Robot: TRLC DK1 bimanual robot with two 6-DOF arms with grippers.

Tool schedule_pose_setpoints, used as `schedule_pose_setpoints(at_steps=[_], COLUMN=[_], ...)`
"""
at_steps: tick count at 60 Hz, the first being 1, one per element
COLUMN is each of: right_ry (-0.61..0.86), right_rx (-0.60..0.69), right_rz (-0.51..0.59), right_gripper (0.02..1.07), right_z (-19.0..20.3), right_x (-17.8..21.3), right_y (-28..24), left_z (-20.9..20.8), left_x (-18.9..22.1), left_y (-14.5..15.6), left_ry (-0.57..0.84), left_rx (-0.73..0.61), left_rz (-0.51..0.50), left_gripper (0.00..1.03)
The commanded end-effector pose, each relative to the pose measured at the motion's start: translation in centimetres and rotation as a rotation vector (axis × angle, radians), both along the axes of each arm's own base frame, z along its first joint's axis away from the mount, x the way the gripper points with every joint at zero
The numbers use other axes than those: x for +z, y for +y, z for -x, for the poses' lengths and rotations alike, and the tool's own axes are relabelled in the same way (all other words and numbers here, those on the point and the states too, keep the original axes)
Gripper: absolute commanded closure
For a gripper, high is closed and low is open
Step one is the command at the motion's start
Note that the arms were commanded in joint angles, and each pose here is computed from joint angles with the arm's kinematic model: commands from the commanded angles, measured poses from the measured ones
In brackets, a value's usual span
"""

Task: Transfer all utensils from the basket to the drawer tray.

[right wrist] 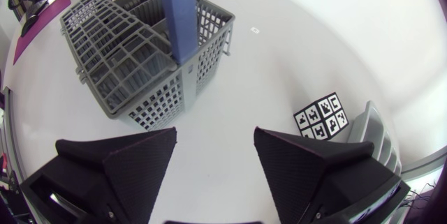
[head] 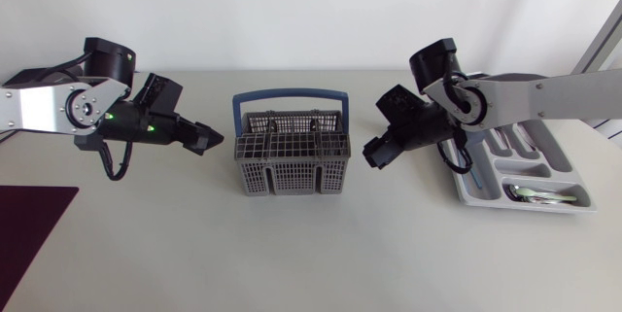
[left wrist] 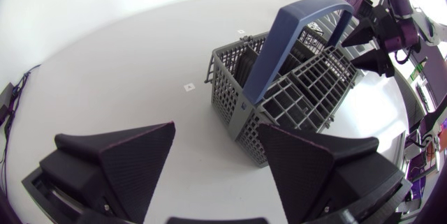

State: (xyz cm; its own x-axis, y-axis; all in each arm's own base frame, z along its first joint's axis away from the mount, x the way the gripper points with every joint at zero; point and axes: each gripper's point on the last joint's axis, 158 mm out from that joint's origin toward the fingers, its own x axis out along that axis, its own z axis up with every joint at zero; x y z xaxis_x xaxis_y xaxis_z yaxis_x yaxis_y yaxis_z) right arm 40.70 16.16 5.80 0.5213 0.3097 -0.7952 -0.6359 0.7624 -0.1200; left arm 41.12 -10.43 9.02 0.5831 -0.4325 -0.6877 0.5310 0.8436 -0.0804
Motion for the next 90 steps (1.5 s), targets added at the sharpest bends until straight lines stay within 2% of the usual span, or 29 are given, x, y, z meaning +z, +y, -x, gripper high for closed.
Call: schedule_pose_setpoints(at_steps=[1,14,28,34,43,47,51,63,72,84,90], right_ry=[0.009,-0.012,-0.008,-0.007,-0.080,-0.127,-0.162,-0.265,-0.333,-0.367,-0.436], right_rx=[0.025,0.045,0.029,0.008,-0.027,-0.046,-0.057,-0.134,-0.195,-0.313,-0.374], right_rz=[0.018,0.037,0.056,0.069,0.094,0.109,0.121,0.129,0.135,0.069,0.038], right_gripper=[0.22,0.22,0.22,0.22,0.21,0.13,0.06,0.06,0.06,0.06,0.06], right_z=[1.3,1.8,1.7,1.9,3.0,3.6,4.3,5.9,6.9,8.3,8.8], right_x=[-0.6,-0.2,-0.7,-0.7,1.7,3.2,4.4,7.4,9.3,10.6,11.9], right_y=[0.8,3.0,2.7,1.5,-0.7,-1.7,-2.7,-7.1,-10.4,-14.0,-15.4], left_z=[1.4,2.4,2.9,3.1,4.1,4.7,5.3,7.7,8.5,9.3,9.9], left_x=[-0.4,0.9,0.3,0.4,2.5,4.0,5.4,9.0,10.8,10.9,11.3], left_y=[-0.3,-0.1,0.1,0.3,1.0,1.4,1.7,2.7,4.8,6.3,6.8], left_ry=[0.017,-0.008,0.004,-0.002,-0.063,-0.109,-0.153,-0.288,-0.355,-0.368,-0.412], left_rx=[-0.018,-0.017,-0.018,-0.013,0.001,0.015,0.030,0.077,0.174,0.238,0.251], left_rz=[-0.002,-0.004,-0.008,-0.009,-0.010,-0.020,-0.028,-0.037,-0.044,-0.038,-0.044], left_gripper=[0.16,0.16,0.16,0.16,0.13,0.06,0.05,0.05,0.04,0.05,0.04])
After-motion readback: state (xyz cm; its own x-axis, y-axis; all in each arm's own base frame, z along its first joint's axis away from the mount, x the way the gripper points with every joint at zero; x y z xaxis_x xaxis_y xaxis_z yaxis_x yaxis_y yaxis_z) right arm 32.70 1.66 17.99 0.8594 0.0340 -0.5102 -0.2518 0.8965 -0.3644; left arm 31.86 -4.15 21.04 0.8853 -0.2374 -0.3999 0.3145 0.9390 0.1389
